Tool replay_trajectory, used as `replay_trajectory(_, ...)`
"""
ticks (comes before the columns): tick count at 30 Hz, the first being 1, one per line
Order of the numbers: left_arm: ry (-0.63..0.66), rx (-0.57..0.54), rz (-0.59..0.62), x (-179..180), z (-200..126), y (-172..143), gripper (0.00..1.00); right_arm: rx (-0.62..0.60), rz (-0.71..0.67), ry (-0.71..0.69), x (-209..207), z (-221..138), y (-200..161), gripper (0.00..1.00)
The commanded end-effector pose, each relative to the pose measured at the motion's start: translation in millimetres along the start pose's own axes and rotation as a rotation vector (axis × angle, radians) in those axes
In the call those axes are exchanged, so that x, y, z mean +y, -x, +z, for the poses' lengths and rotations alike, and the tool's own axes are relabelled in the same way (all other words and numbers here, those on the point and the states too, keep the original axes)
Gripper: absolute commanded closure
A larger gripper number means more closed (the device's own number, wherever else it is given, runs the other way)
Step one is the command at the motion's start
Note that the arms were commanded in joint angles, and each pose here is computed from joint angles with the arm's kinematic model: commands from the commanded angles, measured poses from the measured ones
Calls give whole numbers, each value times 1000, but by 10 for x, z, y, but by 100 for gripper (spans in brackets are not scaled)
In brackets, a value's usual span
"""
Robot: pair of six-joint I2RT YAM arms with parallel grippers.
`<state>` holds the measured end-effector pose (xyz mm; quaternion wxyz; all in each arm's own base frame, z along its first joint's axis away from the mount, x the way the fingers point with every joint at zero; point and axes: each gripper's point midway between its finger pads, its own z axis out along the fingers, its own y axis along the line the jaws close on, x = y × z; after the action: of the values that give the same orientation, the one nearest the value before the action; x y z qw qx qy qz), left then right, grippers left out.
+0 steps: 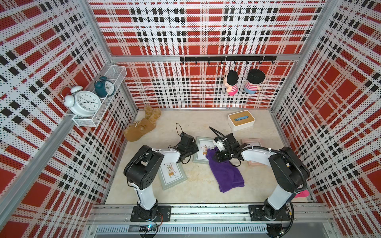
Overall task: Wipe the picture frame with a cloth
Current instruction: Wipe the dirt from the picture frame.
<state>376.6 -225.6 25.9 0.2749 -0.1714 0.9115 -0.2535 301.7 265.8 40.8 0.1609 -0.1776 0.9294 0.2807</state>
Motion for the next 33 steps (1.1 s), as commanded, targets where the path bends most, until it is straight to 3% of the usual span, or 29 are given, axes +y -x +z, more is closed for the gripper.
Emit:
replay_trajectory(1,238,185,1,729,81,-615,81,124,76,-195,-563,68,-160,100)
replay_trajectory(5,242,176,-1,742,60,-604,81,-2,115,-327,-1040,87,669,100)
replay_trajectory(8,241,176,-2,737,48,-606,81,-27,81,-340,-1073,170,1046,100)
replay_trajectory(11,238,174,-8,725,38,-608,81,-6,36,-330,-923,224,976,100)
replay_trajectory(19,243,177,-6,704,71,-607,81,54,-11,-290,-324,-36,-71,100)
replay_trajectory(22,246,177,-3,712,79,-615,81,44,-31,-296,-330,-78,-208,100)
replay_trajectory(28,248,164,8,699,46,-598,81,-4,-140,-287,-290,138,435,100)
replay_trajectory(33,256,154,11,716,5,-601,82,-61,-95,-403,-617,236,1026,100)
